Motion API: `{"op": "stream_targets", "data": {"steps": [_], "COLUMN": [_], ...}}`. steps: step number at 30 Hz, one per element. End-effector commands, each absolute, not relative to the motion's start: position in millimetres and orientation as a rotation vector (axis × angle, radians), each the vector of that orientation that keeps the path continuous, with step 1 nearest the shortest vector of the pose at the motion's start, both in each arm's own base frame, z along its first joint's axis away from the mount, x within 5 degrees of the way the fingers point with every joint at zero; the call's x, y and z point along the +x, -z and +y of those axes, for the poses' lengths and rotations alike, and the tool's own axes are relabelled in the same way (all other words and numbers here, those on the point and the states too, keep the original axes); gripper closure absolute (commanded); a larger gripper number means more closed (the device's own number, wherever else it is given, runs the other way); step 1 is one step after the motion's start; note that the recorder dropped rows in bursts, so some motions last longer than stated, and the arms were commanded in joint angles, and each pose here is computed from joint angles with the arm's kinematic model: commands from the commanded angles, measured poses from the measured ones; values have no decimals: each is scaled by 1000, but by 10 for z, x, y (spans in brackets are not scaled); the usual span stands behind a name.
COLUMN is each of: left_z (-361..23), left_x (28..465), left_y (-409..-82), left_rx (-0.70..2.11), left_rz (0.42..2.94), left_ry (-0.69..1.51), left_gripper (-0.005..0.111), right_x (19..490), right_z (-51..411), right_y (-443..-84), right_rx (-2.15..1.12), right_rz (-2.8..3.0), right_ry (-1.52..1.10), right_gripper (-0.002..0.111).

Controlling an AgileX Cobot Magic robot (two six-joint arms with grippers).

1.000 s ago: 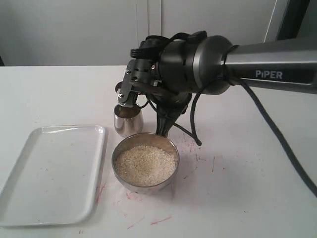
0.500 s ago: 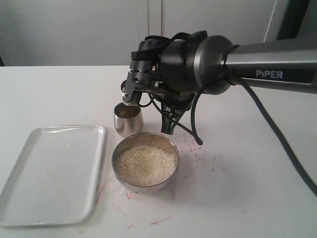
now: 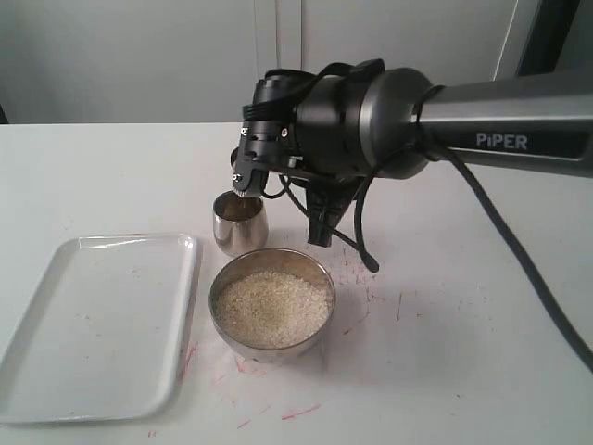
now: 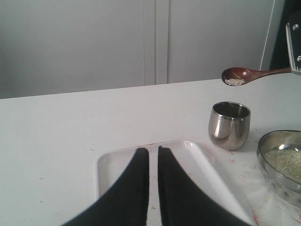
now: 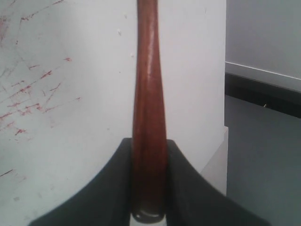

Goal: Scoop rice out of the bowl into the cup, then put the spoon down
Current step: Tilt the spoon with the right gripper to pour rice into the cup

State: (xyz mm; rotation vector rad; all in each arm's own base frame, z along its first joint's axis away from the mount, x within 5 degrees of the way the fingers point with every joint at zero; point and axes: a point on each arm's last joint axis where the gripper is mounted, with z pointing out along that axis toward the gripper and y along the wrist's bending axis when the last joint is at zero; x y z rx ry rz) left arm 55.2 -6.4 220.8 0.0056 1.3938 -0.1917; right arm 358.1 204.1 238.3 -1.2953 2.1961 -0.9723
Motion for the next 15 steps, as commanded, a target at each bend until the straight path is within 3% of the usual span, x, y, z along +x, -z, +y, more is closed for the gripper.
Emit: {"op": "stream_targets", "data": {"steps": [1,15], "left_z": [-66,-66], "left_x": [544,544], "left_y": [-2226,-2226], "left_rx": [5,5], "left_rz": [1382,1382], "left_ry": [202,202], "left_gripper": [92,92], "right_x": [3577,3586], "right_z": [2059,2024], "right_y": [-2435,-2466], "right_rx": [-1298,-1299], "right_rz": [2161,2140], "right_ry": [1014,1090], "right_gripper": [108,108]}}
